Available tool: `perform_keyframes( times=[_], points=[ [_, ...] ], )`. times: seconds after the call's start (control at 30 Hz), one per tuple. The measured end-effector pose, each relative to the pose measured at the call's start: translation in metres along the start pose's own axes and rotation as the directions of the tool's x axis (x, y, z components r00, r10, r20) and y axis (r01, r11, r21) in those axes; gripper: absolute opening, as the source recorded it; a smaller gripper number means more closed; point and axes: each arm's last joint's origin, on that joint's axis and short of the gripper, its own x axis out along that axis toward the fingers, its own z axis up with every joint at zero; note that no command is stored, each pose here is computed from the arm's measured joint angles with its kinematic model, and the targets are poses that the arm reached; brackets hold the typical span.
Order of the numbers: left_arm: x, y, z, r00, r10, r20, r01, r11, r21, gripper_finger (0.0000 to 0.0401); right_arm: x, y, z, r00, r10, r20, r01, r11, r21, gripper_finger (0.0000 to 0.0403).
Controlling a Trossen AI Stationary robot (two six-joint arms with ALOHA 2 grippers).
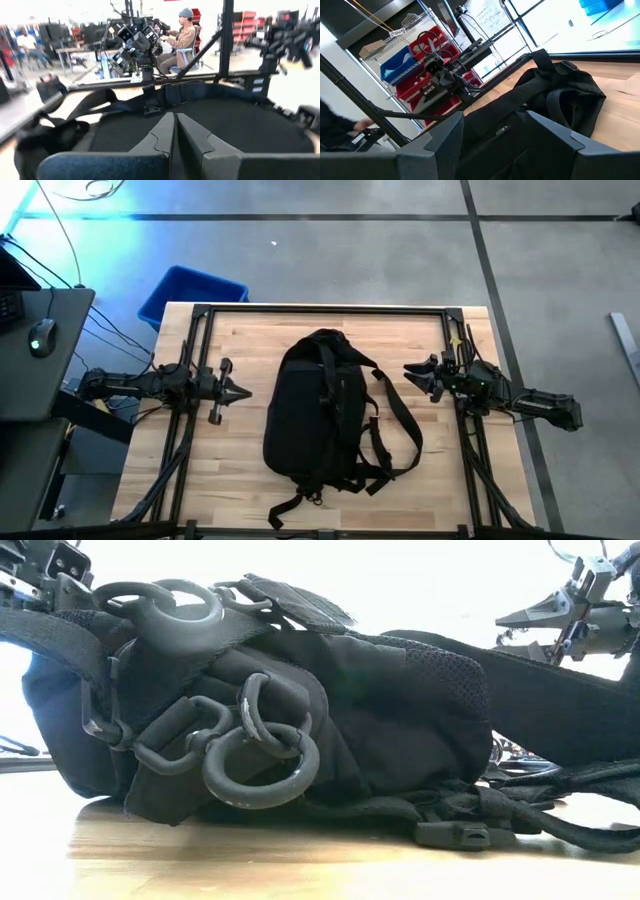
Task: Unpack backpack
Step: Return to Home Position
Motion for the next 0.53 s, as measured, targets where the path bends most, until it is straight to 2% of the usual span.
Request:
perform_keyframes(
  times=[0.17, 0.53],
  points=[
    [0.0, 0.0, 0.0, 1.0, 0.0, 0.0, 0.0, 0.998, -0.071, 0.0, 0.0, 0.0, 0.0, 1.0, 0.0, 0.0, 0.0, 1.0, 0.0, 0.0197],
    [0.0, 0.0, -0.0001, 1.0, 0.0, 0.0, 0.0, 0.998, -0.07, 0.0, 0.0, 0.0, 0.0, 1.0, 0.0, 0.0, 0.0, 1.0, 0.0, 0.0197]
  ],
)
